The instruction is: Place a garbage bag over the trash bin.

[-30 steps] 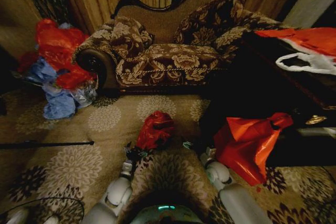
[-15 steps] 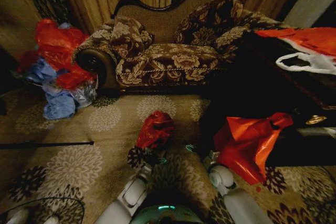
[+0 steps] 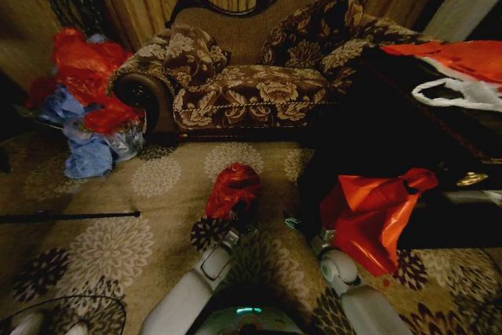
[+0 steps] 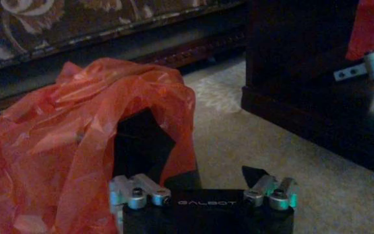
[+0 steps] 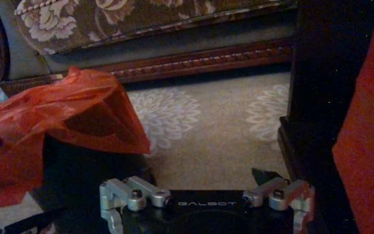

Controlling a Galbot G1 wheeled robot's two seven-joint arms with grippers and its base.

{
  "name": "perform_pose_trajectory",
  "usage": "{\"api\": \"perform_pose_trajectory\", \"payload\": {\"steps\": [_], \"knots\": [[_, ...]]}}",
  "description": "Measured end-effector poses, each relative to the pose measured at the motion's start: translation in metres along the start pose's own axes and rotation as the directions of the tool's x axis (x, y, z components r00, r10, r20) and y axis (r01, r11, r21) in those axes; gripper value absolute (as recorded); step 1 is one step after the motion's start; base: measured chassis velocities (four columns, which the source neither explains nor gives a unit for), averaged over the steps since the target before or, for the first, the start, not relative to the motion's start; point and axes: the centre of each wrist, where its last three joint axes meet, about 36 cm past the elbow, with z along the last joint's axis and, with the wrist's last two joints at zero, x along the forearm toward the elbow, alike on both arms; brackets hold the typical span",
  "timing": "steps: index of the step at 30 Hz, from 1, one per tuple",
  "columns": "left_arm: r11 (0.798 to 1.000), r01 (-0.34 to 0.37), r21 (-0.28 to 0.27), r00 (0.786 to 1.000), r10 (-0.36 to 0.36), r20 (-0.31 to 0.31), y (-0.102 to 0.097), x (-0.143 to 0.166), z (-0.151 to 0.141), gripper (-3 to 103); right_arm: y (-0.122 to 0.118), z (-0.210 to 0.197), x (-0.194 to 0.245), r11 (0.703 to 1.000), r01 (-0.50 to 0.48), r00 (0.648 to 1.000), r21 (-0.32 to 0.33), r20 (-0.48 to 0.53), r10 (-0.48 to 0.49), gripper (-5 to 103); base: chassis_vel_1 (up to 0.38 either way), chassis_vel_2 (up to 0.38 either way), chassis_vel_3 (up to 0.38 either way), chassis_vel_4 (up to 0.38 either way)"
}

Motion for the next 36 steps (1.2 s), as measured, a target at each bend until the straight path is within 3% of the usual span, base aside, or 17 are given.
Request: {"api": "perform_pose_trajectory", "payload": {"steps": [4, 7, 10, 12, 14, 16, 18, 20, 24, 29, 31, 36], "knots": [[1.0, -0.005, 0.008, 1.0, 0.005, -0.01, -0.004, 0.002, 0.007, 74, -0.002, 0.001, -0.002, 1.0, -0.002, 1.0, 0.002, 0.0, 0.002, 100, 0.0, 0.0, 0.0, 0.0], [1.0, -0.01, 0.014, 1.0, 0.01, -0.013, -0.006, 0.004, 0.011, 69, -0.004, 0.001, -0.005, 1.0, -0.005, 1.0, 0.005, 0.003, 0.005, 100, 0.0, 0.0, 0.0, 0.0], [1.0, -0.023, 0.02, 0.999, 0.023, -0.024, -0.009, 0.006, 0.018, 52, -0.006, 0.002, -0.009, 1.0, -0.009, 1.0, 0.006, 0.005, 0.009, 100, 0.0, 0.0, 0.0, 0.0], [1.0, -0.024, 0.02, 0.999, 0.024, -0.028, -0.01, 0.006, 0.021, 46, -0.006, 0.002, -0.01, 1.0, -0.01, 1.0, 0.007, 0.005, 0.01, 100, 0.0, 0.0, 0.0, 0.0], [0.999, -0.024, 0.023, 0.999, 0.025, -0.043, -0.01, 0.003, 0.028, 36, -0.007, 0.004, -0.01, 1.0, -0.009, 1.0, 0.007, 0.006, 0.009, 100, 0.0, 0.0, 0.0, 0.0], [0.999, -0.023, 0.024, 0.998, 0.024, -0.051, -0.009, 0.001, 0.032, 36, -0.007, 0.004, -0.01, 1.0, -0.009, 1.0, 0.008, 0.006, 0.009, 100, 0.0, 0.0, 0.0, 0.0], [0.999, -0.023, 0.023, 0.997, 0.024, -0.071, -0.009, -0.005, 0.043, 20, -0.01, 0.006, -0.008, 1.0, -0.013, 1.0, 0.008, 0.005, 0.013, 100, 0.0, 0.0, 0.0, 0.0], [1.0, -0.023, 0.02, 0.997, 0.025, -0.075, -0.009, -0.006, 0.045, 20, -0.011, 0.006, -0.008, 1.0, -0.014, 1.0, 0.009, 0.004, 0.014, 100, 0.0, 0.0, 0.0, 0.0], [0.999, -0.038, 0.01, 0.992, 0.038, -0.12, -0.013, -0.009, 0.064, 4, -0.013, 0.01, -0.006, 1.0, -0.018, 1.0, 0.011, 0.004, 0.018, 100, 0.0, 0.0, 0.0, 0.0], [0.999, -0.05, -0.006, 0.984, 0.048, -0.169, -0.016, -0.004, 0.083, 0, -0.012, 0.013, -0.005, 1.0, -0.019, 1.0, 0.01, 0.003, 0.019, 100, 0.0, 0.0, 0.0, 0.0], [0.998, -0.059, -0.028, 0.967, 0.05, -0.25, -0.017, 0.006, 0.114, 0, -0.01, 0.014, -0.003, 1.0, -0.014, 1.0, 0.012, 0.004, 0.014, 100, 0.0, 0.0, 0.0, 0.0], [0.998, -0.055, -0.021, 0.952, 0.046, -0.303, -0.014, 0.007, 0.133, 0, -0.008, 0.013, -0.002, 1.0, -0.005, 1.0, 0.014, 0.008, 0.005, 100, 0.0, 0.0, 0.0, 0.0]]}}
